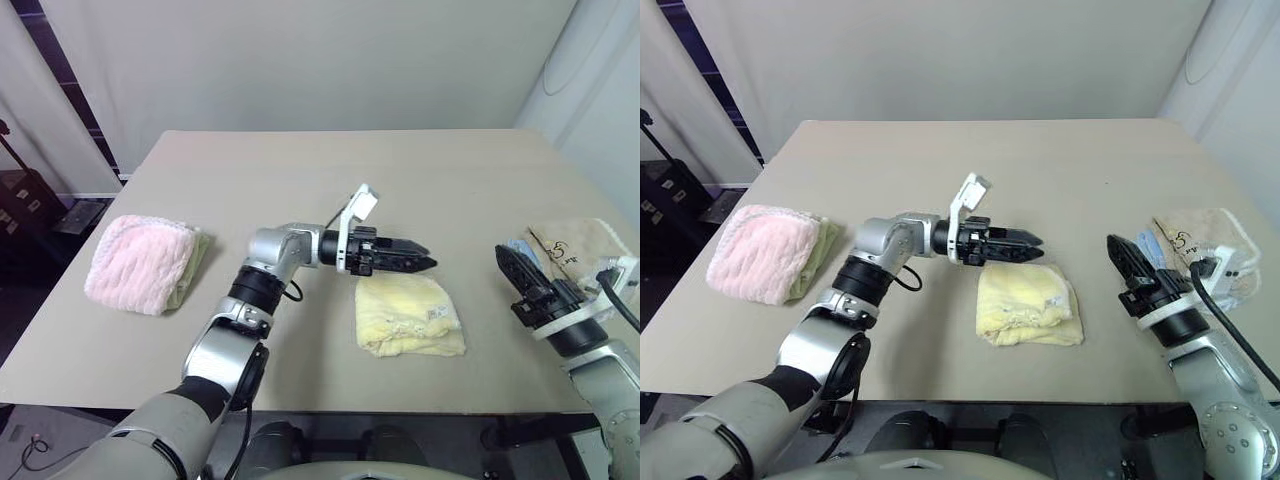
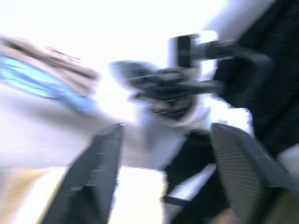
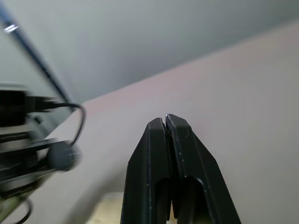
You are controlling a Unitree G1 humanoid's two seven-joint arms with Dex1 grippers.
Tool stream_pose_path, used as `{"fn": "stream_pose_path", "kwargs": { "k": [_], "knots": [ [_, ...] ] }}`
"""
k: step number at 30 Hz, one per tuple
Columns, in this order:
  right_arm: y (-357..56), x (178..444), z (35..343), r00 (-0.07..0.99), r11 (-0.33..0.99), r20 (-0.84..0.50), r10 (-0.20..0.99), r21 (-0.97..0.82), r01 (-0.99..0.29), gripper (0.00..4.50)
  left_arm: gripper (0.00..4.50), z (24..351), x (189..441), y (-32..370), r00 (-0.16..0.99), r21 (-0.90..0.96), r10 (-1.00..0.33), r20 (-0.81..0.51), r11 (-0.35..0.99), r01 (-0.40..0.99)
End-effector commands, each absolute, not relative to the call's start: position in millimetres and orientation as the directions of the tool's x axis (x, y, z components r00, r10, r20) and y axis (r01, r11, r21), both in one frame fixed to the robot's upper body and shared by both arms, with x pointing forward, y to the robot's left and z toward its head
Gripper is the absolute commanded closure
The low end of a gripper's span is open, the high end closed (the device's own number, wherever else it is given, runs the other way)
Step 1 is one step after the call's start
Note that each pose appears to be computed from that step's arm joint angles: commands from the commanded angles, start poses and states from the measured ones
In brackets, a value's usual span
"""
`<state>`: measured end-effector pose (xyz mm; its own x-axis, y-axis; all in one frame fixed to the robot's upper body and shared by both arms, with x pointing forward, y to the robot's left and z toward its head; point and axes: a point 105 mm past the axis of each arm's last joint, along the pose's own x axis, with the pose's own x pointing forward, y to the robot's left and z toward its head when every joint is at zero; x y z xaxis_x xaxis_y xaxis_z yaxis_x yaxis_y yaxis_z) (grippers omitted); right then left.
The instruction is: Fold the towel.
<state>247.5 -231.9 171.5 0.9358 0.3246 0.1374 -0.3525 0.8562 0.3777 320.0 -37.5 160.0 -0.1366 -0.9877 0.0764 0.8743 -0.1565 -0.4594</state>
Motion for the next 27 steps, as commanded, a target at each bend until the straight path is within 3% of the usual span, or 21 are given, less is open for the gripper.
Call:
{"fn": "stream_pose_path", "kwargs": {
  "k": [1, 5, 6, 10, 16, 25, 27],
  "knots": [
    [-215.6, 249.8, 191.4, 0.889, 0.839, 0.174, 0.424, 0.292, -0.458, 4.5, 2.81, 177.5, 323.0, -17.9, -0.118, -0.307, -0.99, 0.074, -0.135, 0.942],
    [-202.7, 256.2, 187.6, 0.847, 0.812, 0.119, 0.518, 0.242, -0.53, 4.5, 4.29, 173.7, 322.0, -1.1, -0.095, -0.196, -0.995, 0.037, -0.1, 0.975],
    [-198.5, 257.2, 183.8, 0.834, 0.802, 0.094, 0.544, 0.235, -0.55, 4.5, 4.46, 173.7, 321.8, 2.2, -0.087, -0.173, -0.995, 0.045, -0.094, 0.98],
    [-192.5, 264.3, 159.7, 0.799, 0.779, -0.019, 0.601, 0.237, -0.58, 4.5, 4.46, 154.0, 325.9, 10.0, -0.025, -0.124, -1.0, 0.007, -0.026, 0.992],
    [-184.4, 261.9, 120.4, 0.725, 0.739, -0.161, 0.669, 0.244, -0.628, 4.5, 4.46, 118.0, 313.0, -3.7, -0.047, -0.134, -0.999, -0.006, -0.045, 0.99],
    [-189.7, 253.5, 27.6, 0.675, 0.781, -0.394, 0.624, 0.296, -0.55, 4.5, 4.46, 58.0, 293.5, -43.5, -0.131, -0.185, -0.985, -0.109, -0.109, 0.977],
    [-190.8, 255.6, 21.5, 0.681, 0.792, -0.404, 0.61, 0.288, -0.538, 4.5, 4.46, 51.8, 294.1, -45.2, -0.133, -0.149, -0.981, -0.139, -0.112, 0.982]
  ]
}}
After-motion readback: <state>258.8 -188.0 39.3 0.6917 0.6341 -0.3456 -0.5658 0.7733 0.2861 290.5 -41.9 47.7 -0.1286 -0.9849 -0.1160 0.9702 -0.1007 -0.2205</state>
